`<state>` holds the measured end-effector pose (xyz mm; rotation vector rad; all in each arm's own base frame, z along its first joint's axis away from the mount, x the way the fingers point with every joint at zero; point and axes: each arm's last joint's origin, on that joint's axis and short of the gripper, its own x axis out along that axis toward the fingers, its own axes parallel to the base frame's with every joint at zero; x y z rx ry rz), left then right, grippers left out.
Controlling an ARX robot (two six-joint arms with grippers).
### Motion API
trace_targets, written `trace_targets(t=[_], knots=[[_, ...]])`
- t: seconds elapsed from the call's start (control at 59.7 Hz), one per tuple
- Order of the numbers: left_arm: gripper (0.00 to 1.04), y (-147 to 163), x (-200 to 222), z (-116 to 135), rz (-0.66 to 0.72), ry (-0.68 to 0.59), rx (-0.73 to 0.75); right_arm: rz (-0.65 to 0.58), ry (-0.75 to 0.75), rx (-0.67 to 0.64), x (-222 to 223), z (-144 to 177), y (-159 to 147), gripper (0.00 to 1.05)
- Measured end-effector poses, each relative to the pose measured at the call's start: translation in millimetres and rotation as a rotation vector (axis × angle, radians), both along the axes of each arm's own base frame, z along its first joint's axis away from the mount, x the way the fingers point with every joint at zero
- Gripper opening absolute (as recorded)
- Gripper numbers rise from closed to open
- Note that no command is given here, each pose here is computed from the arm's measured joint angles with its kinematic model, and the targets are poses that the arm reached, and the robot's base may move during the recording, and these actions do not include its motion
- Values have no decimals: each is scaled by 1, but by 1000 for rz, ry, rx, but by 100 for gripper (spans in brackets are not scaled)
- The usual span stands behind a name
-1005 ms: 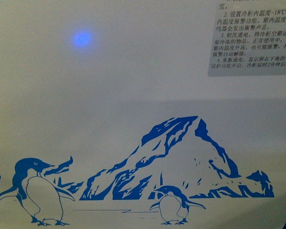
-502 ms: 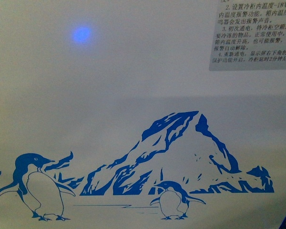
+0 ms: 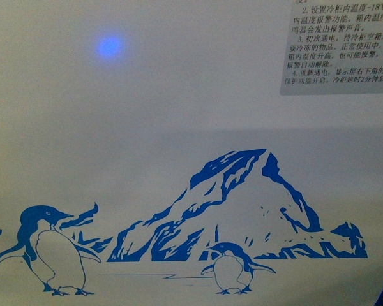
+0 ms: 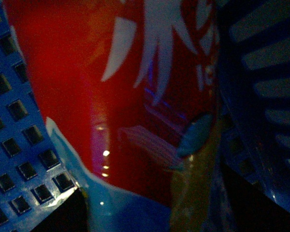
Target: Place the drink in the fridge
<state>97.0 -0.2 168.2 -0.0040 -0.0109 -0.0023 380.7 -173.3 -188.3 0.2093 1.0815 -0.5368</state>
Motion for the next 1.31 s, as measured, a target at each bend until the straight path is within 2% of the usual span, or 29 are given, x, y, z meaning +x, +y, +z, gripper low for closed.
trace_targets(t=[0.1,0.251,0.486,0.569,0.72,0.821,0.921,0.988,1.122,1.189,1.306], knots=[[97,0,0,0,0,0,0,7,4,22,-10,7,6,45],[97,0,0,0,0,0,0,31,-13,47,-18,23,15,43],[97,0,0,0,0,0,0,105,-126,59,-13,82,33,43],[97,0,0,0,0,0,0,159,-225,59,-8,130,43,42],[97,0,0,0,0,0,0,212,-320,63,-9,182,53,42],[97,0,0,0,0,0,0,262,-421,68,-23,242,63,42],[97,0,0,0,0,0,0,290,-483,68,-37,279,68,42],[97,0,0,0,0,0,0,316,-562,58,-59,323,74,42],[97,0,0,0,0,0,0,345,-663,46,-89,371,79,42],[97,0,0,0,0,0,0,366,-748,32,-117,407,84,42],[97,0,0,0,0,0,0,385,-864,-4,-162,450,93,42]])
